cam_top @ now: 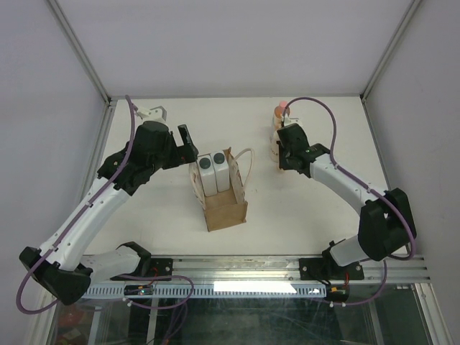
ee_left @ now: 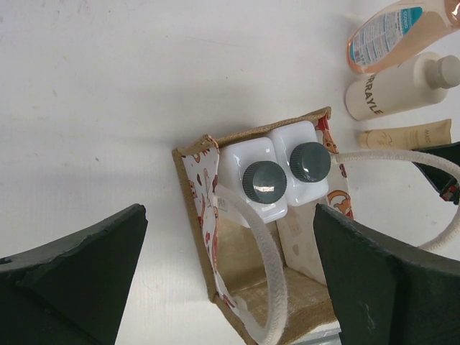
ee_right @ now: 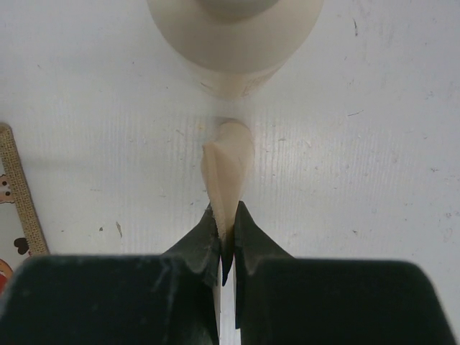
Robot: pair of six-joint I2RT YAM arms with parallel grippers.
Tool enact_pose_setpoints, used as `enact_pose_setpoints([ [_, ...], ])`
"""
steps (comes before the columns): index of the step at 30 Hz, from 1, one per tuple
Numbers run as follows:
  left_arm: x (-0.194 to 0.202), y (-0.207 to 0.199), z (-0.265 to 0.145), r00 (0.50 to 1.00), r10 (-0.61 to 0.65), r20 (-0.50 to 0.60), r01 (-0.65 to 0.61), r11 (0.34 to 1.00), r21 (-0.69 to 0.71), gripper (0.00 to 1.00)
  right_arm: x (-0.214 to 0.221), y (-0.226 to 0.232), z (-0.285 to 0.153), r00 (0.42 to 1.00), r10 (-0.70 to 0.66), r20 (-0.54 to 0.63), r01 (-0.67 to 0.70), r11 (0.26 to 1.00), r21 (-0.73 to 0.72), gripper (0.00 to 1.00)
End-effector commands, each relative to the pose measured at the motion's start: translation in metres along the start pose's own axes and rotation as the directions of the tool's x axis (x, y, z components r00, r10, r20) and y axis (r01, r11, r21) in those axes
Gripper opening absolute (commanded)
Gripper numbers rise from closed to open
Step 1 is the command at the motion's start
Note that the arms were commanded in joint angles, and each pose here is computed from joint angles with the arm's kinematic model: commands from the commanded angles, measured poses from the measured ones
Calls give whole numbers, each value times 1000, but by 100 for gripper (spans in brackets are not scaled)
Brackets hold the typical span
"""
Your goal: Take the personal care products out of the canvas bag
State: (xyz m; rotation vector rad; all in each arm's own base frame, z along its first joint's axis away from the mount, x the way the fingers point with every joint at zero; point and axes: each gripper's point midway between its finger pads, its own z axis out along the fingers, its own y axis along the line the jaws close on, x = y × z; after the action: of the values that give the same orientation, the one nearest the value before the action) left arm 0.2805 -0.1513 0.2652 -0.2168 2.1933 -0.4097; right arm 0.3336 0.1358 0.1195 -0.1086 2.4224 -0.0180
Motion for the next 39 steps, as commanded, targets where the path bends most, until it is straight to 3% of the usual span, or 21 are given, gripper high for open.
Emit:
enact_pose_setpoints([
  [1,-27,-8,-6,997,4,78,-6,1000,26,99,-43,11,-7,992,51,119,-45,997,-56,0],
  [8,-24,-8,-5,998,11,67,-13,999,29,99,-36,14,-4,993,74,92,-67,995,-71,0],
  [21,-19,-7,-17,998,-9,57,6,999,54,99,-29,8,3,997,60,39,-60,998,-15,23],
  [25,-15,-5,-25,998,-24,56,20,998,62,99,-31,8,0,998,56,36,-56,998,-15,42],
  [30,-12,1,-33,997,-36,61,33,998,57,99,-50,8,-23,996,61,71,-58,998,-40,60],
  [34,-6,3,-36,997,-56,47,53,997,60,99,-57,4,-56,990,82,111,-74,995,-73,62],
  [39,8,4,-34,995,-98,8,97,993,70,99,-30,2,-94,985,126,118,-103,978,-184,63],
])
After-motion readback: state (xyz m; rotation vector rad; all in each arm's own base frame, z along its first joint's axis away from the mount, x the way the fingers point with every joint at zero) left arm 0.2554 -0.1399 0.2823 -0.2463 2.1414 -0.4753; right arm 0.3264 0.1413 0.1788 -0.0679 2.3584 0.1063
